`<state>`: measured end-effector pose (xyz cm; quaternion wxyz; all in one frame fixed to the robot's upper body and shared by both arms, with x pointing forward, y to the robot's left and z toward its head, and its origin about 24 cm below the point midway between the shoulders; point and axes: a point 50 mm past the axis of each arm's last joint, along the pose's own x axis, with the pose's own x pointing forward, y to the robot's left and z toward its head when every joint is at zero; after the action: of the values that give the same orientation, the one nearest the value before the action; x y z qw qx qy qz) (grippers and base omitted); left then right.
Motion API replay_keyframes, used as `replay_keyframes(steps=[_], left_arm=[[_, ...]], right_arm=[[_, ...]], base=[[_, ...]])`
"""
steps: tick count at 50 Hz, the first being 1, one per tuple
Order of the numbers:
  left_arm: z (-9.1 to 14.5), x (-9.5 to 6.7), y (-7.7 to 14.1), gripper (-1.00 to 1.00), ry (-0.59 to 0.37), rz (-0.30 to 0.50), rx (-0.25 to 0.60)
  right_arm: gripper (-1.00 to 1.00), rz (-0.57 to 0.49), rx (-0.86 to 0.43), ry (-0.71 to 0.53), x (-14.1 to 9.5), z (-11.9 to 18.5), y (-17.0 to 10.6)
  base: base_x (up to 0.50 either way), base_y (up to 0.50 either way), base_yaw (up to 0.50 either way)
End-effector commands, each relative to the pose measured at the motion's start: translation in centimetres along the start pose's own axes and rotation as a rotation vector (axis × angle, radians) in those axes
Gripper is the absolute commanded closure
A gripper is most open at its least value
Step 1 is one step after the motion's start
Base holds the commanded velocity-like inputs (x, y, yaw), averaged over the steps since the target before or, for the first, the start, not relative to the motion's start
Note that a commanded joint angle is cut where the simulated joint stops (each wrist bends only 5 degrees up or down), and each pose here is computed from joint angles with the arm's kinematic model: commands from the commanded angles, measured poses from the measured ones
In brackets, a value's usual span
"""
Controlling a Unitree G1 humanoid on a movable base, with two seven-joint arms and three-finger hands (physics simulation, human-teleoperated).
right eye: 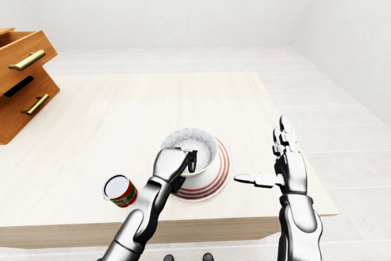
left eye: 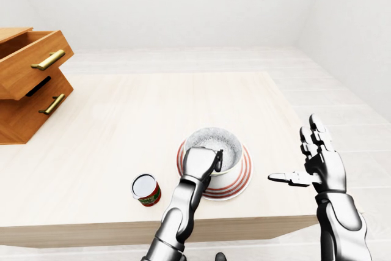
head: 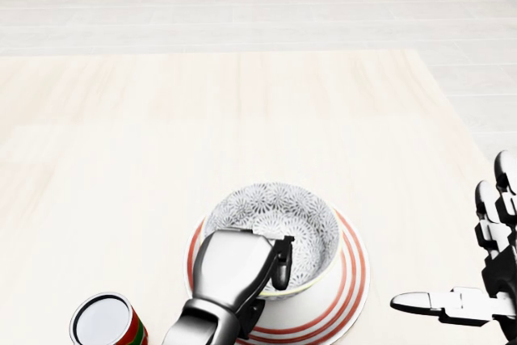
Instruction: Put the bowl on the plate.
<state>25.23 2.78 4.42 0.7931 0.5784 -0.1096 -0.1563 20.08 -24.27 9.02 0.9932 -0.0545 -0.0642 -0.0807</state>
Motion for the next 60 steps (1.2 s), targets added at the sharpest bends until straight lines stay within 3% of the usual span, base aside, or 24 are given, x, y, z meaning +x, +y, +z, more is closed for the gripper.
replay_keyframes(steps=[1, 46, 60], left_arm=[[0.13, 0.00, 0.34, 1.00, -0.008, 0.036, -0.002], [0.30, -0.32, 0.69, 0.98, -0.006, 0.053, -0.003], [0.19, -0.30, 0.76, 0.64, -0.003, 0.056, 0.000]], right_arm=[[-1.00, -0.001, 0.001, 0.002, 0.01, -0.06, -0.01], [-1.00, -0.001, -0.002, 0.009, 0.00, -0.18, 0.09], [-1.00, 0.002, -0.003, 0.010, -0.03, -0.21, 0.15]], base=[[0.00, 0.00, 0.00], [0.00, 0.00, 0.00], [0.00, 0.00, 0.00]])
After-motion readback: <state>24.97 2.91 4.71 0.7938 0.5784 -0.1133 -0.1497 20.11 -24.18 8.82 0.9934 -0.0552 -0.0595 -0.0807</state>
